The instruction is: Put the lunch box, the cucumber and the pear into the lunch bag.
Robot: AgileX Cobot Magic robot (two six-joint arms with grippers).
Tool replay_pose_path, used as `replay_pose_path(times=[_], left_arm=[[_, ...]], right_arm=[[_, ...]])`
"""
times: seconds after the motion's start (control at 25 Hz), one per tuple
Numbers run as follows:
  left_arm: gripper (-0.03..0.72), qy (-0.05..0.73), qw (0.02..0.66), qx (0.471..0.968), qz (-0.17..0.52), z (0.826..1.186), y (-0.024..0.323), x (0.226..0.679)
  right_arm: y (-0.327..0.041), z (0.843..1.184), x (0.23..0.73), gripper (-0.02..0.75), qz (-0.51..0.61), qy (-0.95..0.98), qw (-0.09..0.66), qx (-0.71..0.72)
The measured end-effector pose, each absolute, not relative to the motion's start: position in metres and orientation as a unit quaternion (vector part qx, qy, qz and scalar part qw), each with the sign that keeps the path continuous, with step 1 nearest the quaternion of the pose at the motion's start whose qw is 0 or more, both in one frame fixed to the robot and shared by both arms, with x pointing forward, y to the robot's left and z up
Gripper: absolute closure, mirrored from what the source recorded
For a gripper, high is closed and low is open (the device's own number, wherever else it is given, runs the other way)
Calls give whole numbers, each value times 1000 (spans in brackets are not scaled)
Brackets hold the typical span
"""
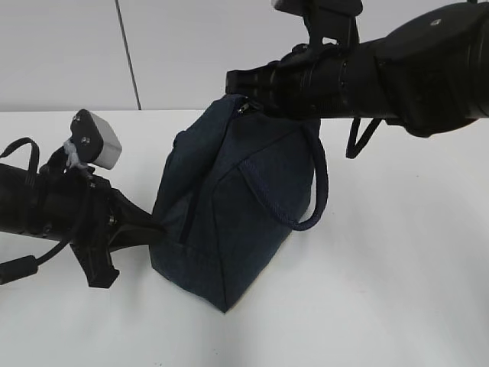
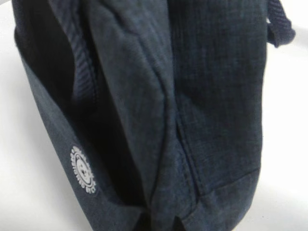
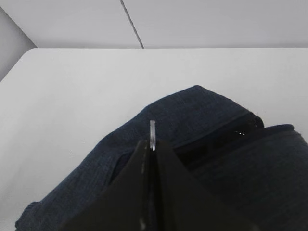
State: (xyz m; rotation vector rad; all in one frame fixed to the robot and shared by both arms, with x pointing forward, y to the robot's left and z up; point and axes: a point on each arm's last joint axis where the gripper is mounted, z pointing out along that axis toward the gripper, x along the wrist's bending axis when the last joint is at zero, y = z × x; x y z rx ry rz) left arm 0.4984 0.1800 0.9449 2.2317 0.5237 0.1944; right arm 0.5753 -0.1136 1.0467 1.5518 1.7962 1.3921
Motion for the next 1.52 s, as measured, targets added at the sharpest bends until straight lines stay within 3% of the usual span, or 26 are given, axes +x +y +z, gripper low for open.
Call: replay_pose_path(times=[0.24, 0.52, 0.64, 1.4, 1.52], left_arm=[[660, 208, 408, 886, 77, 945, 180, 498], [407, 199, 416, 883, 87, 954, 180, 495], [368, 198, 428, 876, 103, 965, 181, 494], [360, 208, 479, 845, 114, 989, 176, 495], [438, 209, 486, 840, 121, 994, 175, 499]], right_arm=[[-114, 1046, 575, 738, 496, 650, 180, 547], [-110, 1044, 571, 738, 493, 680, 158, 519], [-107, 1045, 569, 738, 494, 691, 146, 507], [-100, 1062, 564, 738, 540, 693, 123, 461], [-100, 1062, 564, 738, 541, 693, 123, 461]])
